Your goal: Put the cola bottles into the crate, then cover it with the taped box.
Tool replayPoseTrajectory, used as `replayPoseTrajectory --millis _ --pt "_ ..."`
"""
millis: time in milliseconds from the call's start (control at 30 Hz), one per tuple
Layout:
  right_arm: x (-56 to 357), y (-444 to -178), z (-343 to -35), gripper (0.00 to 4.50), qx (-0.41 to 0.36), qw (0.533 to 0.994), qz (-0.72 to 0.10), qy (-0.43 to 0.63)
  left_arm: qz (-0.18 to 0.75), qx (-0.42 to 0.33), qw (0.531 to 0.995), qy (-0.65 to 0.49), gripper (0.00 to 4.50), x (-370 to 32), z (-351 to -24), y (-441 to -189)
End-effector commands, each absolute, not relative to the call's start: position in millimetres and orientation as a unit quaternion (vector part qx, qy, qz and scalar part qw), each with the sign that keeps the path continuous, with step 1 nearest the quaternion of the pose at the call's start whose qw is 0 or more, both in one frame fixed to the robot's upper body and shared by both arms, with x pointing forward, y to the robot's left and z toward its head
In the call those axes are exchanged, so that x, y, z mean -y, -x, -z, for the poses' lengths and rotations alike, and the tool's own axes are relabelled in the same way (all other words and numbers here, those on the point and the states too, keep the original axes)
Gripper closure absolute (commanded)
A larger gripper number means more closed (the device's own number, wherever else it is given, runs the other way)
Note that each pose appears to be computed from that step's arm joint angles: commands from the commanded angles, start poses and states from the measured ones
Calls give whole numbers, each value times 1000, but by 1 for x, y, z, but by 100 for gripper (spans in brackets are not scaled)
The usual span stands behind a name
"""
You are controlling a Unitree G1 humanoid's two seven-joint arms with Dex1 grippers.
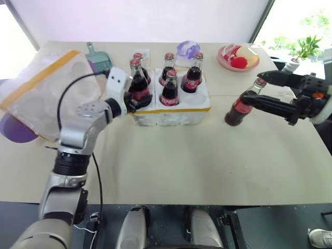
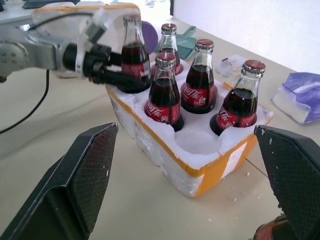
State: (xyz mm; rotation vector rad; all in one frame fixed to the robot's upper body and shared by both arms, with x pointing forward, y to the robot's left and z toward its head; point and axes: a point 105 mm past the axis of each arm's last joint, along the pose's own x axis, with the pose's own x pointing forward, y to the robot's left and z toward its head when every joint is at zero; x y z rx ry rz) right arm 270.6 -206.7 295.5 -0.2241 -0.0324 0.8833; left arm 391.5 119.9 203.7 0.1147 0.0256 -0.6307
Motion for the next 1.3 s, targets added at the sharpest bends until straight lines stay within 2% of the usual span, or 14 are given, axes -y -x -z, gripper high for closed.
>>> replayPoseTrajectory --millis 33,67,133,200,467,533,600,667,767,867,1067,1300 --pt "208 -270 -300 0 33 897 -423 123 302 -11 952 -41 171 -122 -199 -396" --pt "207 -270 -300 0 33 897 -423 124 300 -13 953 -39 171 -123 -198 -397" --pt "207 -271 -299 0 32 897 -422 125 303 -9 952 -39 67 -123 -198 -395" --pt "208 -272 -295 0 27 898 -419 130 312 7 950 -31 3 -124 -206 -391" --pt "225 -265 -280 0 -2 910 -394 133 388 108 912 78 3 -141 -295 -353" --pt "232 -261 -274 0 -13 914 -384 130 426 113 894 87 3 -146 -311 -336" --pt "241 -256 -262 0 -32 924 -365 114 486 107 865 63 3 -147 -320 -306" --pt "246 -250 -252 0 -50 930 -354 79 525 82 847 27 3 -146 -315 -285" --pt "248 -245 -233 0 -54 938 -336 64 544 13 838 -32 3 -145 -284 -271" --pt "252 -254 -214 0 -60 953 -287 74 569 -30 819 -66 3 -139 -256 -261" --pt "260 -283 -190 0 -14 976 -216 31 563 -27 822 -84 3 -120 -235 -275" --pt "262 -310 -180 0 -1 981 -192 23 584 -5 808 -74 3 -104 -237 -274"
